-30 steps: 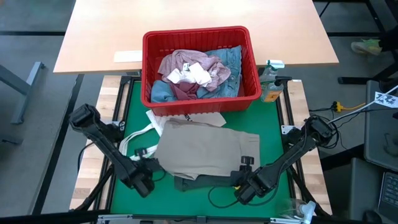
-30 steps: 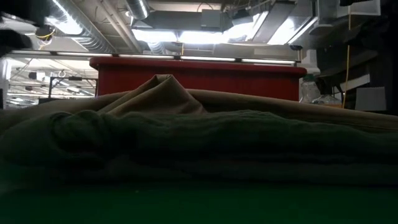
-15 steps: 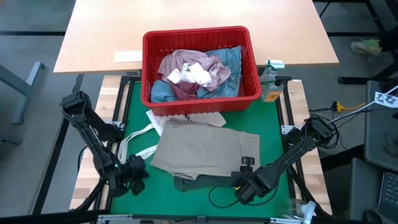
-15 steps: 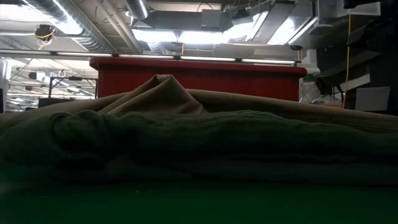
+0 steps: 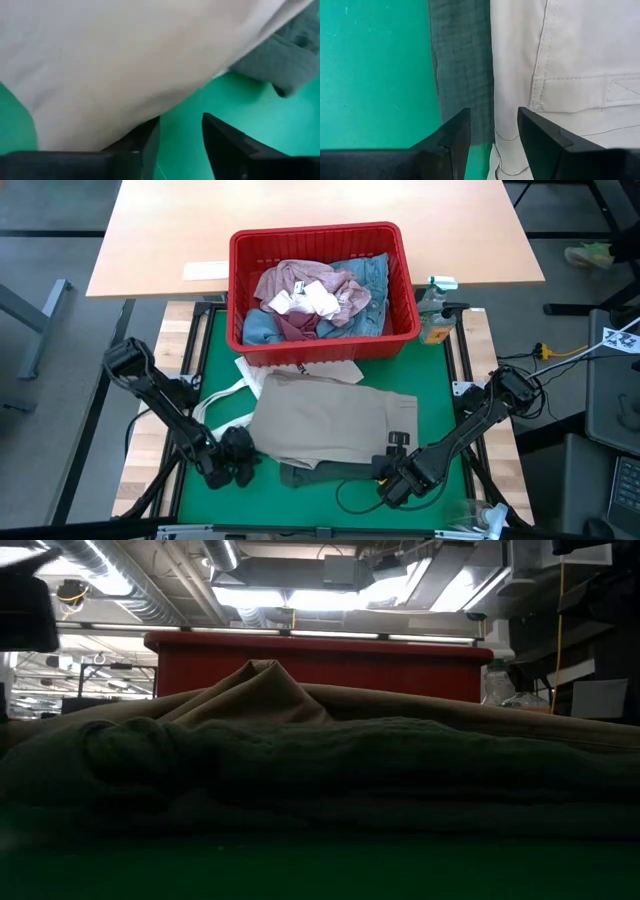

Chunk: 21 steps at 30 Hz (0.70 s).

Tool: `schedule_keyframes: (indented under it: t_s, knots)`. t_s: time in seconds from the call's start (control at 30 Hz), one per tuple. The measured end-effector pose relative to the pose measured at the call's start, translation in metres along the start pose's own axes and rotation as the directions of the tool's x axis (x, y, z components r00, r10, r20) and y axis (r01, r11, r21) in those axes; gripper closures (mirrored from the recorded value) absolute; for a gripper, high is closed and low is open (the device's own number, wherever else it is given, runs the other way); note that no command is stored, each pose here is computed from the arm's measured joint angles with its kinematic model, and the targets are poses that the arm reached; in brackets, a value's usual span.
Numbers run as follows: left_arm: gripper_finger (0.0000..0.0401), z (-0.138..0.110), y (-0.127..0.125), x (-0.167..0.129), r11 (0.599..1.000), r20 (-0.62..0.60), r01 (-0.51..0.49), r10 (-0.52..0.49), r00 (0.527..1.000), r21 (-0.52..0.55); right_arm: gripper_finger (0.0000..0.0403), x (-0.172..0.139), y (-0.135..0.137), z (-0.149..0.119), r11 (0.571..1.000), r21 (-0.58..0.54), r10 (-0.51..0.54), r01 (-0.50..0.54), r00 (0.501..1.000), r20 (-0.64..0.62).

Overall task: Fold laundry
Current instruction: Fold the grey shorts

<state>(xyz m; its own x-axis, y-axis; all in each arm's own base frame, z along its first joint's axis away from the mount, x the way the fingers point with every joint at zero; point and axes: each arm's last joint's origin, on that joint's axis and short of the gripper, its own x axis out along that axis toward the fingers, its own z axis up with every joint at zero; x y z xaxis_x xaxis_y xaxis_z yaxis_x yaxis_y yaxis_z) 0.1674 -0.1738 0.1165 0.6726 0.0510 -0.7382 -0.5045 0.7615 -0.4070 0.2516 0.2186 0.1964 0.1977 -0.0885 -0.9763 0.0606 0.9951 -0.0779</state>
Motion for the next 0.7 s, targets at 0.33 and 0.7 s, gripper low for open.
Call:
schedule_keyframes:
  t_s: [0.33, 0.7]
  knots:
    - [0.0219, 0.026, -0.002, 0.016, 0.999, 0.071, 0.011, -0.009, 0.997, -0.035, 0.0240, 0.000, 0.000, 0.000, 1.000, 0.000, 0.000, 0.000, 1.000, 0.001]
    - [0.0255, 0.040, 0.000, 0.024, 0.999, 0.031, 0.014, -0.013, 0.999, -0.030, 0.0240, 0.000, 0.000, 0.000, 1.000, 0.002, -0.004, 0.004, 1.000, -0.003]
